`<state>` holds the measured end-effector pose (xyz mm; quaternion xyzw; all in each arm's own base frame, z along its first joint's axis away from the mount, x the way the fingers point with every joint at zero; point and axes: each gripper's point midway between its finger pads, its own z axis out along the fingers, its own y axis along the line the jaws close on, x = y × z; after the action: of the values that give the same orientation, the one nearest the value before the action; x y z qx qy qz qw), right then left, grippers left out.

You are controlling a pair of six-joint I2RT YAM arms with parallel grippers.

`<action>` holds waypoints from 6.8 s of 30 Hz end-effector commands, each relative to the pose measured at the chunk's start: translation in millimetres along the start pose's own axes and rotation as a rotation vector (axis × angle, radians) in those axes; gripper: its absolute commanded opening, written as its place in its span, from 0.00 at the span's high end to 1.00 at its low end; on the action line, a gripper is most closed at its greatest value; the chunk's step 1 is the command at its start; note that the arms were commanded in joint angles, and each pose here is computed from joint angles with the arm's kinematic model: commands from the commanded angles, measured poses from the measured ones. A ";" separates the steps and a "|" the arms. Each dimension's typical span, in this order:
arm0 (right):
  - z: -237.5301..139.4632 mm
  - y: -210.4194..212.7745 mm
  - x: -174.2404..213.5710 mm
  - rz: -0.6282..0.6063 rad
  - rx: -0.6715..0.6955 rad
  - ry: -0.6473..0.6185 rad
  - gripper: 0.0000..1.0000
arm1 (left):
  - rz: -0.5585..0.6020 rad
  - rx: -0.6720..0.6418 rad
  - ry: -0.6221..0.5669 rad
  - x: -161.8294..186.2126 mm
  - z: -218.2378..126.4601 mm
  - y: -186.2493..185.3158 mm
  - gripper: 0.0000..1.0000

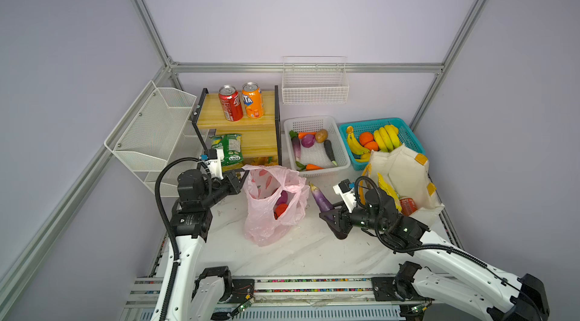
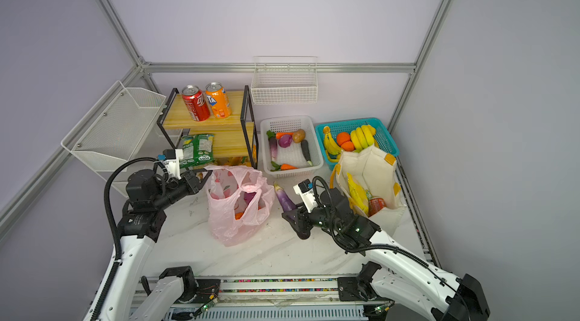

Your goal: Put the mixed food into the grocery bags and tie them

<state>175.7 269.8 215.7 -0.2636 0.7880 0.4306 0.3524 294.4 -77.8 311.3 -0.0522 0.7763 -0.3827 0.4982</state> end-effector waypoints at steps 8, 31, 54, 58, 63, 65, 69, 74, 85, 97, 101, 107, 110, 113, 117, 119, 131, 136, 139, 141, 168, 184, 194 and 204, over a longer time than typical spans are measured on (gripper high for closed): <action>-11.4 34.7 15.0 -0.013 -0.150 0.020 0.77 | -0.019 0.006 -0.006 2.2 1.8 3.8 1.00; 66.7 62.9 -100.5 -0.195 -0.162 -0.110 0.78 | -0.018 0.057 0.038 10.4 3.2 -3.5 1.00; 112.7 75.7 -142.3 -0.013 -0.120 -0.464 0.76 | -0.001 0.094 0.064 15.8 7.0 -13.5 1.00; 114.7 69.1 -134.0 0.028 -0.063 -0.518 0.73 | -0.004 0.100 0.064 16.4 7.5 -15.2 1.00; 140.7 38.9 -106.5 0.050 0.038 -0.475 0.71 | -0.005 0.108 0.057 14.6 7.5 -19.0 1.00; 143.0 30.6 -96.5 0.044 0.050 -0.483 0.71 | -0.006 0.109 0.054 13.4 7.6 -19.5 1.00; 149.2 27.3 -81.2 0.005 0.041 -0.449 0.66 | -0.010 0.104 0.052 12.1 8.9 -18.2 1.00; 159.8 22.0 -59.2 -0.055 0.063 -0.336 0.57 | -0.010 0.095 0.043 8.9 9.9 -17.2 1.00; 148.1 19.4 -77.1 -0.064 0.180 -0.265 0.35 | -0.013 0.091 0.053 12.0 12.8 -13.0 1.00; 85.7 40.1 -74.0 -0.324 0.155 -0.176 0.35 | -0.010 0.054 0.040 5.4 16.7 -6.7 1.00; 61.1 30.2 -69.5 -0.376 0.195 -0.171 0.37 | -0.015 0.046 0.036 0.2 18.9 -6.4 1.00; 27.1 32.1 -83.8 -0.478 0.242 -0.227 0.42 | -0.034 0.050 0.047 -0.5 23.0 -5.2 1.00; 13.5 35.6 -104.7 -0.531 0.287 -0.290 0.36 | -0.035 0.057 0.046 -0.9 22.7 -6.8 1.00; 7.7 39.2 -123.0 -0.566 0.320 -0.346 0.31 | -0.032 0.062 0.044 -0.8 21.9 -7.9 1.00; 12.8 41.7 -142.7 -0.603 0.359 -0.388 0.26 | -0.032 0.067 0.047 0.5 21.3 -8.7 1.00; 19.0 43.7 -153.4 -0.638 0.379 -0.393 0.25 | -0.033 0.072 0.051 1.1 21.2 -9.7 1.00; 41.3 73.6 -187.7 -0.775 0.299 -0.409 0.48 | -0.030 0.082 0.060 2.7 21.9 -10.5 1.00; 40.7 65.8 -196.9 -0.658 0.249 -0.396 0.85 | 0.004 0.091 0.047 -3.0 18.2 -17.5 0.90; 45.5 51.6 -203.1 -0.504 0.159 -0.365 0.90 | 0.069 0.073 0.020 -13.4 9.1 -26.9 0.60; 50.8 47.7 -204.7 -0.431 0.119 -0.340 0.92 | 0.123 0.043 -0.012 -20.4 0.5 -33.7 0.48; 86.6 4.8 -213.1 -0.158 0.025 -0.240 0.97 | 0.838 0.098 0.200 52.5 -4.0 -156.0 0.26; 83.9 -1.5 -208.8 -0.160 0.040 -0.234 0.97 | 0.874 0.058 0.299 72.4 22.8 -144.7 0.58; 5.9 22.5 -224.6 -0.240 0.149 -0.297 0.97 | 0.621 0.209 -0.081 -4.1 -28.5 -199.4 1.00; -93.3 51.7 -231.2 -0.302 0.247 -0.426 0.96 | 0.503 0.110 -0.227 -66.2 -35.5 -181.9 1.00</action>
<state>246.2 251.0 468.7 -0.2417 0.6719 0.3541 0.6040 236.9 -157.3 453.9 0.1512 0.7052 -0.2501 0.6460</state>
